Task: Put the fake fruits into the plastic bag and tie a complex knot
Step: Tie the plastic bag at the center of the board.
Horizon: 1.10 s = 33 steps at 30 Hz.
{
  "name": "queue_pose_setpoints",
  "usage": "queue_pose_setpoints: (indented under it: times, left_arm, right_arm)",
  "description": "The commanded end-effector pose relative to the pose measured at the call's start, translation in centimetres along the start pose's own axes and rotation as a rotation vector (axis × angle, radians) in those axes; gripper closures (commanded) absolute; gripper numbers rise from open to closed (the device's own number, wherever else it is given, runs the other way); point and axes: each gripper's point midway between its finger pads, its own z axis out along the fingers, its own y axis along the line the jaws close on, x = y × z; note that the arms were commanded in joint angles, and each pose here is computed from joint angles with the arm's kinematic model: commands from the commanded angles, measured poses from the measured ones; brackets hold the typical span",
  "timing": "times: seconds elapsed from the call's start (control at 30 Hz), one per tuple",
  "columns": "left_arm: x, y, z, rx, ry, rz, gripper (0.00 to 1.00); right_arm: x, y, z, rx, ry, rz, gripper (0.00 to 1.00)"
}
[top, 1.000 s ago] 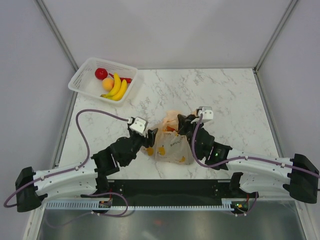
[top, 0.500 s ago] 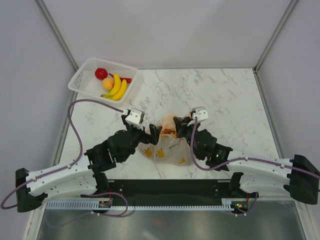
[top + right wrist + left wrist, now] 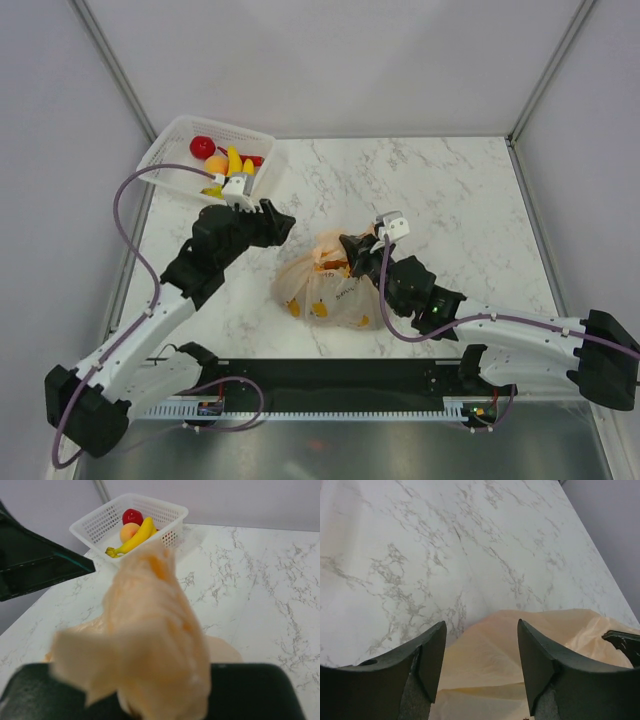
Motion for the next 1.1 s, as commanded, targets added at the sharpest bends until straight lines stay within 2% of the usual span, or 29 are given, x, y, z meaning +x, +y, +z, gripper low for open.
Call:
queue_pose_setpoints:
  times: [0.0, 0.03, 0.07, 0.1, 0.13, 0.17, 0.23, 0.27, 0.37, 0.4, 0.53, 0.8, 1.07]
  left_arm:
    - [1.7, -3.2, 2.0, 0.295, 0.161, -0.114, 0.36]
    - [2.7, -4.8, 1.9, 0.443, 0.224, -0.130, 0.42]
    - [1.9, -5.5, 2.4, 0.517, 0.199, -0.144, 0.50]
    - [3.5, -5.6, 2.8, 0.595, 0.272, -0.172, 0.52]
    - [4.1, -6.0, 2.9, 0.651, 0.283, -0.175, 0.56]
    - [3.3, -6.6, 3.1, 0.715, 0.243, -0.166, 0.70]
    - [4.7, -7.3, 2.7, 0.831, 0.279, -0.165, 0.81]
    - [3.9, -7.9, 2.5, 0.893, 0.235, -0.144, 0.96]
    - [5.0, -8.6, 1.6, 1.015, 0.265, -0.138, 0.98]
    - [4.8, -9.1, 0.7, 1.092, 0.246, -0.083, 0.98]
    - [5.9, -9.3, -0.8, 1.220, 0.263, -0.017, 0.98]
    - [8.4, -10.7, 0.3, 1.321, 0.372, -0.012, 0.98]
    - [7.8, -11.0, 2.8, 1.324, 0.359, -0.028, 0.98]
  right_arm:
    - [-2.4, 1.3, 0.5, -0.053, -0.044, 0.020, 1.00]
    - [-2.5, 1.3, 0.5, -0.052, -0.044, 0.020, 1.00]
    - [-2.3, 1.1, 0.4, -0.049, -0.037, 0.018, 1.00]
    - [-2.4, 1.2, 0.5, -0.061, -0.036, 0.021, 1.00]
    - [-2.5, 1.2, 0.5, -0.067, -0.033, 0.022, 1.00]
    - [-2.6, 1.2, 0.5, -0.068, -0.032, 0.024, 1.00]
    - [-3.1, 1.5, 0.6, -0.084, -0.032, 0.025, 1.00]
    - [-3.0, 1.4, 0.7, -0.083, -0.023, 0.017, 1.00]
    - [-3.3, 1.6, 0.8, -0.093, -0.017, 0.014, 1.00]
    - [-3.3, 1.4, 0.9, -0.087, -0.014, 0.013, 1.00]
    - [-3.5, 1.1, 1.1, -0.093, -0.006, 0.020, 1.00]
    - [-3.2, 1.5, 0.9, -0.136, 0.005, 0.022, 1.00]
    - [-3.8, 1.8, 0.4, -0.168, -0.001, 0.026, 1.00]
